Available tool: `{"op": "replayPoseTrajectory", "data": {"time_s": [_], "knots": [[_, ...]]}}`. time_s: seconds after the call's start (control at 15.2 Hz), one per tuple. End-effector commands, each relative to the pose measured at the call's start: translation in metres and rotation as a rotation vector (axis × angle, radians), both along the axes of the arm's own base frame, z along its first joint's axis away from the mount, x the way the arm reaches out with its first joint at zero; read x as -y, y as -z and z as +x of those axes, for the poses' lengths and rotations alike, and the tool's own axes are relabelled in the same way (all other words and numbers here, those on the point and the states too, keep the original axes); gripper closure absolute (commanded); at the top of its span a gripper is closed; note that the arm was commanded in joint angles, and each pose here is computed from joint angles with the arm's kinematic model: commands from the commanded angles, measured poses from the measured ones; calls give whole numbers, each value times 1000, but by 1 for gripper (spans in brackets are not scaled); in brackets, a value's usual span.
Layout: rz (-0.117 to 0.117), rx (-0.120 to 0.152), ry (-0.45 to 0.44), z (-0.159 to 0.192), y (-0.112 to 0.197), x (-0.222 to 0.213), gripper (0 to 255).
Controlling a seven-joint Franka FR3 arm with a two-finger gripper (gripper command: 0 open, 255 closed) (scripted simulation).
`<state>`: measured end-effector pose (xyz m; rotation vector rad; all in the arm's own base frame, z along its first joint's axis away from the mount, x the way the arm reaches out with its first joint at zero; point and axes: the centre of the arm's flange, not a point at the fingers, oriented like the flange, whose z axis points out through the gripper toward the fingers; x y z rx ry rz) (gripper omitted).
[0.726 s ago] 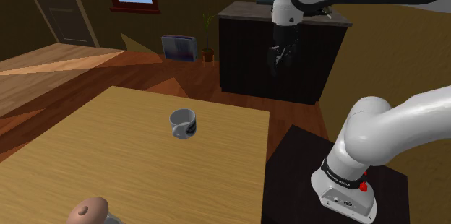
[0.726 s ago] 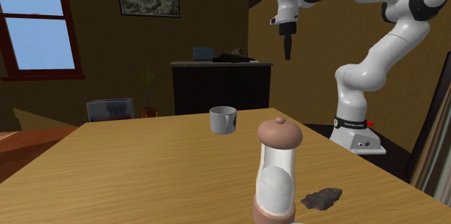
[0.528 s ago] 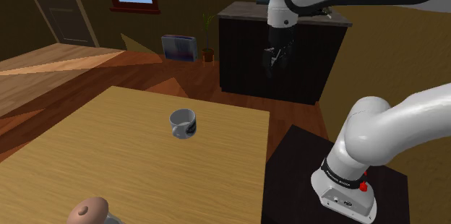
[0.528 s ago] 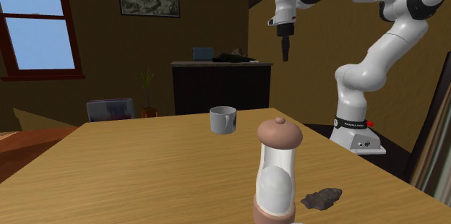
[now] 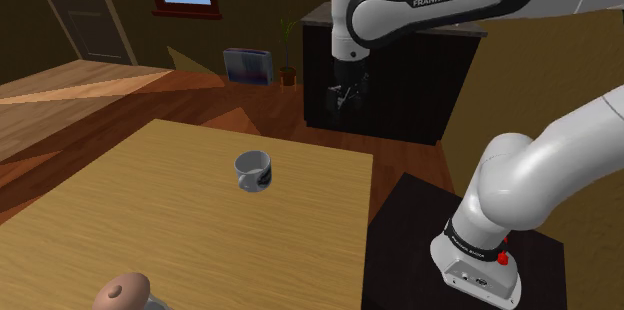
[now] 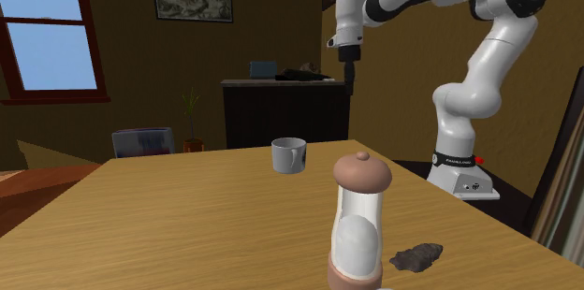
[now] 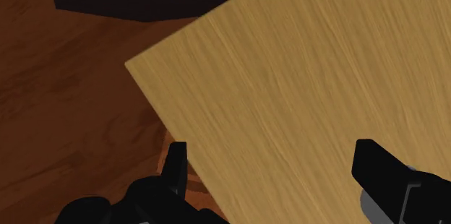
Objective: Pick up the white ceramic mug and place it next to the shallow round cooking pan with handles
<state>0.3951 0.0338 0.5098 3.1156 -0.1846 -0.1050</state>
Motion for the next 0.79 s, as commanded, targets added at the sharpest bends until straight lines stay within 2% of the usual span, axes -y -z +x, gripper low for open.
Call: {"op": "replayPoseTrajectory", "data": {"time_s": [0.0, 0.73], "knots": [[7, 4, -6, 18, 13, -16, 0], [43, 17, -39, 116, 80, -92, 0]]}}
